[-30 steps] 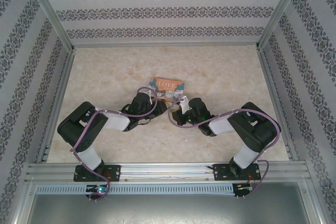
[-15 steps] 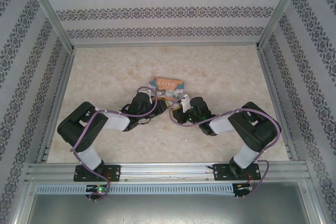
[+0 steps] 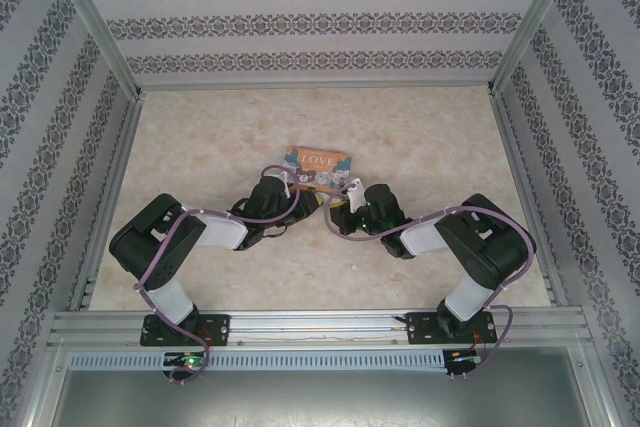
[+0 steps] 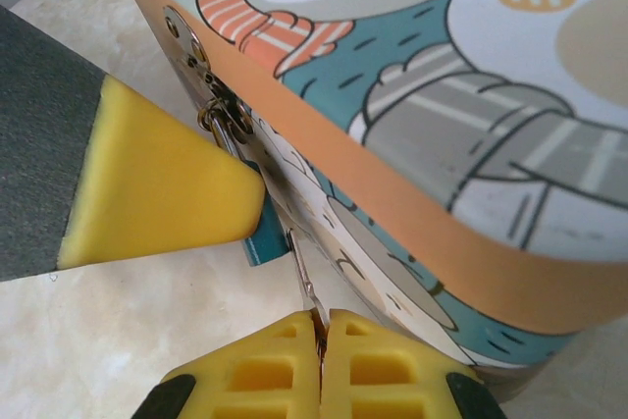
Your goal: Unlock a padlock with a key
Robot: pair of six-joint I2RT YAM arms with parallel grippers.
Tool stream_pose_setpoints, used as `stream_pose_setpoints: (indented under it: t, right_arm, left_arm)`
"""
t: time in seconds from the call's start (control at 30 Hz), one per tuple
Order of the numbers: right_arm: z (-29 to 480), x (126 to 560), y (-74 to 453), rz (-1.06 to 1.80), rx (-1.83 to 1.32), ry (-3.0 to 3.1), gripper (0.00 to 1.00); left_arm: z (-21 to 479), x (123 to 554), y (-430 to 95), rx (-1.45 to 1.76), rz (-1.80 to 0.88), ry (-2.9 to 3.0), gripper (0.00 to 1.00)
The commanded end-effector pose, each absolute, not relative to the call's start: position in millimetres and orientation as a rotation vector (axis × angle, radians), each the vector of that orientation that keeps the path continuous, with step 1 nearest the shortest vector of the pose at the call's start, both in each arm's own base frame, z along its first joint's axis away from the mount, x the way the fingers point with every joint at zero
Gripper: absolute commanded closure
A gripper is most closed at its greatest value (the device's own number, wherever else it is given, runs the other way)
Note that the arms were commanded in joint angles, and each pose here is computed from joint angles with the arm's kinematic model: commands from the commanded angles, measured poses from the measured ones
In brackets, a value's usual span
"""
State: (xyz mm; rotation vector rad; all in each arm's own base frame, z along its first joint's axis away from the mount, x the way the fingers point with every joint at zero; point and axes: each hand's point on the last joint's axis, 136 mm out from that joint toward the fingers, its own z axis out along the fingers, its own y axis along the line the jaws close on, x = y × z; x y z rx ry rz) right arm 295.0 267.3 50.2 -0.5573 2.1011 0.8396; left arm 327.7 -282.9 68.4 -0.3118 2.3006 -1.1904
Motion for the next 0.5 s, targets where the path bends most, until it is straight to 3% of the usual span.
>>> stream_pose_setpoints:
  t: [0.0,0.47]
  right_arm:
    - [65.2,295.0,273.7,0.897,-0.572,2.045,1.0]
    - [38.6,277.6,262.2,0.856,-0.614,2.126,1.0]
  left_arm:
    - [79.9,329.5,-294.4,-0.281,-1.24,2.271,0.83]
    - [83.7,330.4,-293.5,-0.277,-1.228,2.268,0.83]
